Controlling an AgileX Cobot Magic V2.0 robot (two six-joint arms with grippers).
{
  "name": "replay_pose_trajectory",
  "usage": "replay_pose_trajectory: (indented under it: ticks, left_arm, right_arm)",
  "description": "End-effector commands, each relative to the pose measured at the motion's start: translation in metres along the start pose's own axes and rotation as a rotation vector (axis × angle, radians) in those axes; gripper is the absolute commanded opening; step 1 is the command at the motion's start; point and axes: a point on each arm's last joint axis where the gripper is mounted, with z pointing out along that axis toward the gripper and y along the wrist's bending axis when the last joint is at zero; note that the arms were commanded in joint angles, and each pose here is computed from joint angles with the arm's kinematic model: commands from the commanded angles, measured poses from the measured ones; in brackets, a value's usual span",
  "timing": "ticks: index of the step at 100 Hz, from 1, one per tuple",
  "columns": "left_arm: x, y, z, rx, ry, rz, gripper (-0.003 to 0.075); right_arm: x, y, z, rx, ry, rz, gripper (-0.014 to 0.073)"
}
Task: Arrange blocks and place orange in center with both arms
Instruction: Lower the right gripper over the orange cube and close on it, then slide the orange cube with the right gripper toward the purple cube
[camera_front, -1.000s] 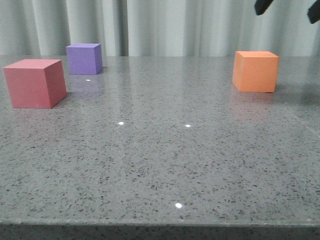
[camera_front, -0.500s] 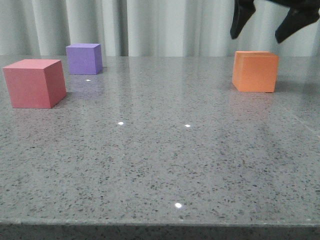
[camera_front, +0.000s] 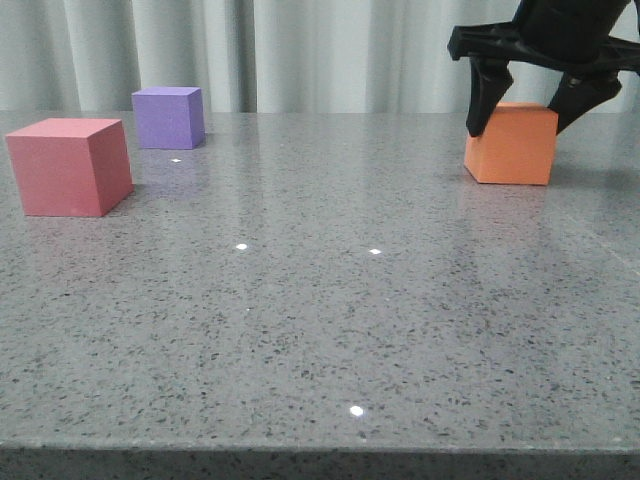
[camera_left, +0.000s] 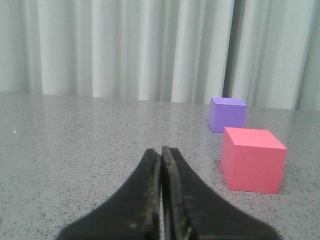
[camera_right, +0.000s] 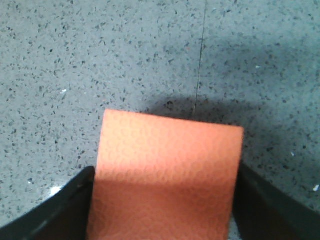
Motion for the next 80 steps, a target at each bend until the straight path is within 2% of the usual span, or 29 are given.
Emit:
replay_pose_trajectory:
  ticks: [1, 16, 31, 64, 80]
  left_arm:
    - [0.004, 0.0, -0.002, 0.014, -0.073, -0.008, -0.002]
    - [0.004, 0.0, -0.002, 0.014, -0.073, -0.008, -0.002]
    - [0.004, 0.0, -0.002, 0.014, -0.073, -0.008, -0.002]
    - [0.004, 0.0, -0.002, 0.014, -0.073, -0.008, -0.002]
    - [0.004, 0.0, -0.002, 0.014, -0.073, -0.008, -0.002]
  right_arm:
    - [-0.017, 0.005, -0.033, -0.014, -0.104, -0.009, 0.0513]
    - [-0.023, 0.006, -0.041, -0.014, -0.11, -0.013, 0.0496]
    - [-0.025, 0.007, -0.044, -0.016, -0.114, -0.01, 0.0435]
    - [-0.025, 0.007, -0.045, -0.016, -0.111, 0.005, 0.0435]
    - [-0.024, 0.02, -0.046, -0.04, -0.114, 0.038, 0.0435]
